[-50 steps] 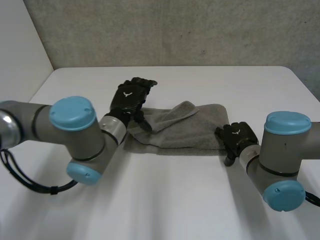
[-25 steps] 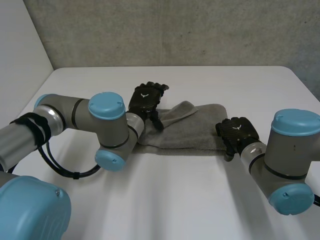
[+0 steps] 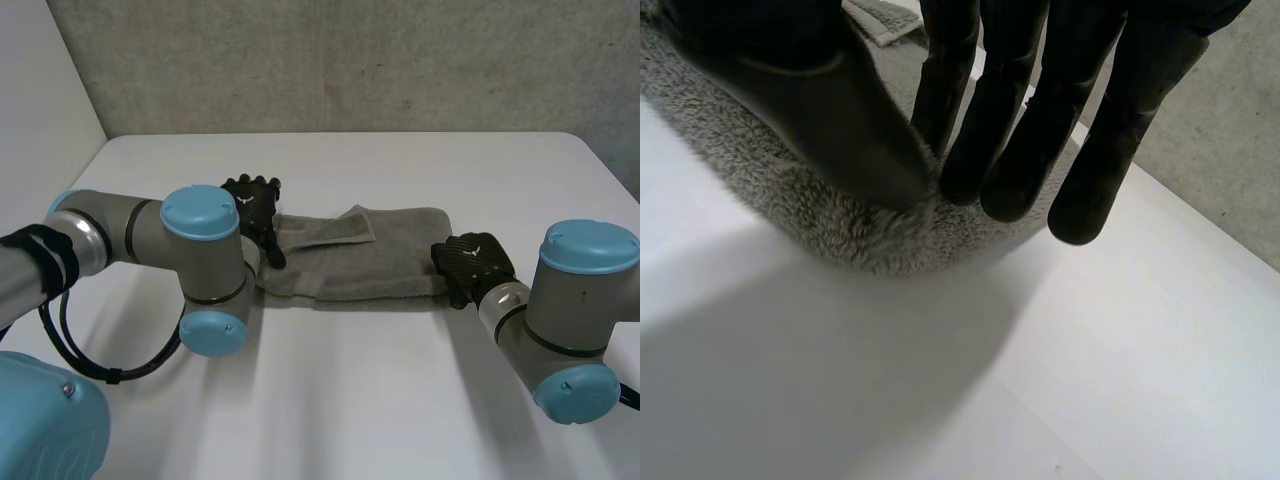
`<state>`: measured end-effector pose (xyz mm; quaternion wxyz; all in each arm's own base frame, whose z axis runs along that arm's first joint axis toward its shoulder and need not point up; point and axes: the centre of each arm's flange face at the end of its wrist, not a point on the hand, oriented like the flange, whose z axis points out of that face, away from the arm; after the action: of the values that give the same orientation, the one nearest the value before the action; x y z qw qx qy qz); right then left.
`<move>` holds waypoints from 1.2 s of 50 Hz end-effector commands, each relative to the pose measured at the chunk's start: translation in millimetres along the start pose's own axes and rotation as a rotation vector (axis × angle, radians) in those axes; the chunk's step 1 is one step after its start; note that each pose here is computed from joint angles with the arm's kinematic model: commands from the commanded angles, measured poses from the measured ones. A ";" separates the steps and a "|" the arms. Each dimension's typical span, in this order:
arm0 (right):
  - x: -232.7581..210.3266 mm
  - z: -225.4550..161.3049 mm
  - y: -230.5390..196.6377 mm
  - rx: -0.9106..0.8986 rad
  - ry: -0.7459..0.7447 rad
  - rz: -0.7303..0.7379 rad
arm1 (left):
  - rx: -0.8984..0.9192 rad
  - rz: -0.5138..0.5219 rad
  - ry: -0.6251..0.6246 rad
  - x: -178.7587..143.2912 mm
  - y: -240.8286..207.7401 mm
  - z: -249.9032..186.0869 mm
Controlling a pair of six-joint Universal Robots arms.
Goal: Fold the towel.
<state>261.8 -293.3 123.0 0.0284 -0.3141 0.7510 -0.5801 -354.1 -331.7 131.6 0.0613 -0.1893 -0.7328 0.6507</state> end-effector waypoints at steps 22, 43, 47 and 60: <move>45.5 -52.6 -5.7 -0.119 -0.093 -0.026 | -0.108 0.002 -0.004 -9.9 1.8 -62.7; 11.9 -60.2 -108.0 0.131 -0.195 -0.215 | -0.022 -0.151 0.072 -0.1 -52.3 -113.6; -69.9 -79.0 -118.4 0.200 -0.406 -0.254 | 0.019 -0.170 0.039 -15.5 -68.5 -115.5; -106.8 -85.3 -98.3 0.093 -0.323 -0.219 | 0.046 -0.306 -0.011 -43.1 -78.7 -108.8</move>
<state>369.4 -162.0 193.4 0.1367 -0.5414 0.6369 -0.5315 -293.4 -250.6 231.9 0.1398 -0.0838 -0.7360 0.6570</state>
